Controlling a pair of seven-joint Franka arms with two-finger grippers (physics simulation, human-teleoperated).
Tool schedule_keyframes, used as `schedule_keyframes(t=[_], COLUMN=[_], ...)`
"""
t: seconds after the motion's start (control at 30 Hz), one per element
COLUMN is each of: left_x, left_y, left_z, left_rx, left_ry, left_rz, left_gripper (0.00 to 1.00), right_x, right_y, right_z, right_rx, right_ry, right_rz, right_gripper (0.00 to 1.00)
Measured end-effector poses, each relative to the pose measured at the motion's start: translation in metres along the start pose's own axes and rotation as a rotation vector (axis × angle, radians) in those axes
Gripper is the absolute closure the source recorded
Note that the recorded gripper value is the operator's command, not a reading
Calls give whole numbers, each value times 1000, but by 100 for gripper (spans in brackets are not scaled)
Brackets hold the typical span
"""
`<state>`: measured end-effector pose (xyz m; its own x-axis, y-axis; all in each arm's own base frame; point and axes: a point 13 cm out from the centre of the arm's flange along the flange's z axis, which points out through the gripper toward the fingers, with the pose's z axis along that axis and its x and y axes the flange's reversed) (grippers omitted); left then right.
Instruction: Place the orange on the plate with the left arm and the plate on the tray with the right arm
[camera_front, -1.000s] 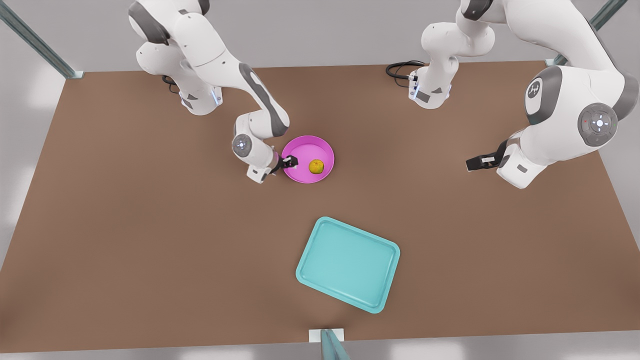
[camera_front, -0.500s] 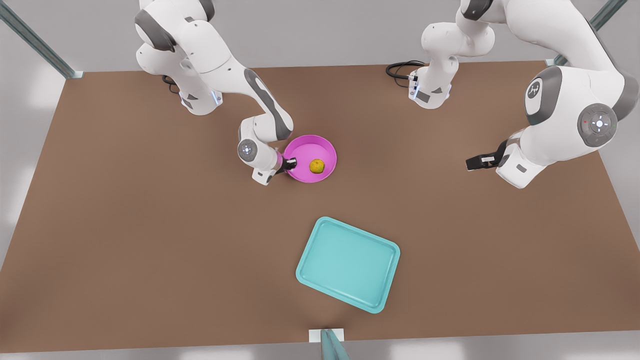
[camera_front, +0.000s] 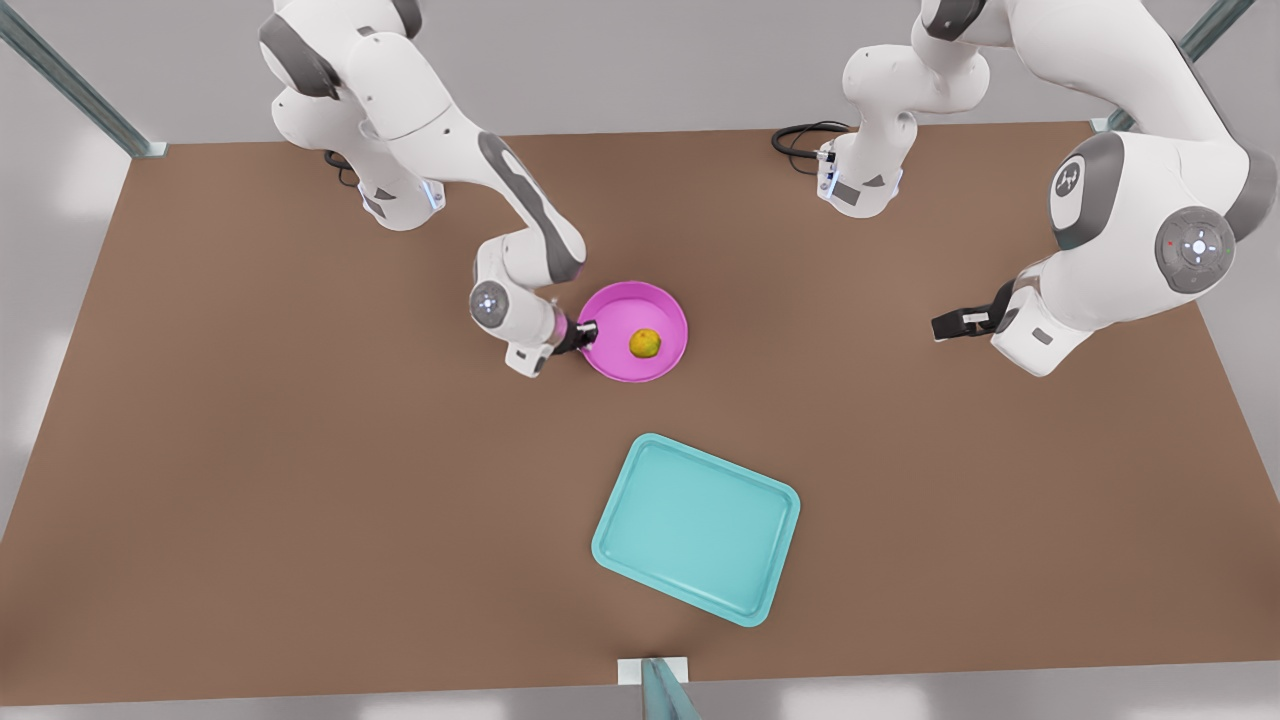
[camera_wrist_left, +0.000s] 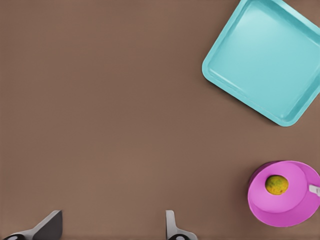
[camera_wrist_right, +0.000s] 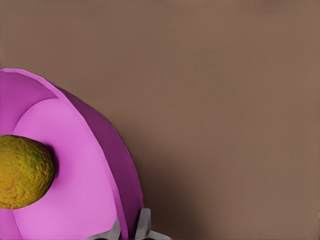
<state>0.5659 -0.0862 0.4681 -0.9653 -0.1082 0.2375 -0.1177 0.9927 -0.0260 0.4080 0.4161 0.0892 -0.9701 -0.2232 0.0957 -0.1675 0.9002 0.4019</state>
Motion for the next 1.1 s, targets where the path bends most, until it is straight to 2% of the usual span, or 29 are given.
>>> schedule_keyframes(t=[0.2,0.43,0.6,0.73,0.87,0.9,1.1], left_x=[1,0,0,0,0,0,-1], left_y=[1,6,6,6,7,7,7], left_z=[-1,3,3,3,3,3,5], left_rx=[-1,-4,-4,-4,-5,-5,-6], left_ry=[1,12,13,13,13,13,16], left_rz=[-1,-9,-9,-9,-9,-9,-9], left_gripper=[0,0,0,0,0,0,0], right_x=[-75,-209,-291,-318,-323,-324,-322], right_y=[30,64,36,17,11,10,11], right_z=[-32,-52,-68,-59,-52,-51,-52], right_rx=[-81,-196,-245,-257,-260,-259,-261], right_ry=[-93,-242,-347,-377,-377,-375,-369], right_rz=[16,42,90,115,133,137,158], right_gripper=[79,79,79,79,79,1,0])
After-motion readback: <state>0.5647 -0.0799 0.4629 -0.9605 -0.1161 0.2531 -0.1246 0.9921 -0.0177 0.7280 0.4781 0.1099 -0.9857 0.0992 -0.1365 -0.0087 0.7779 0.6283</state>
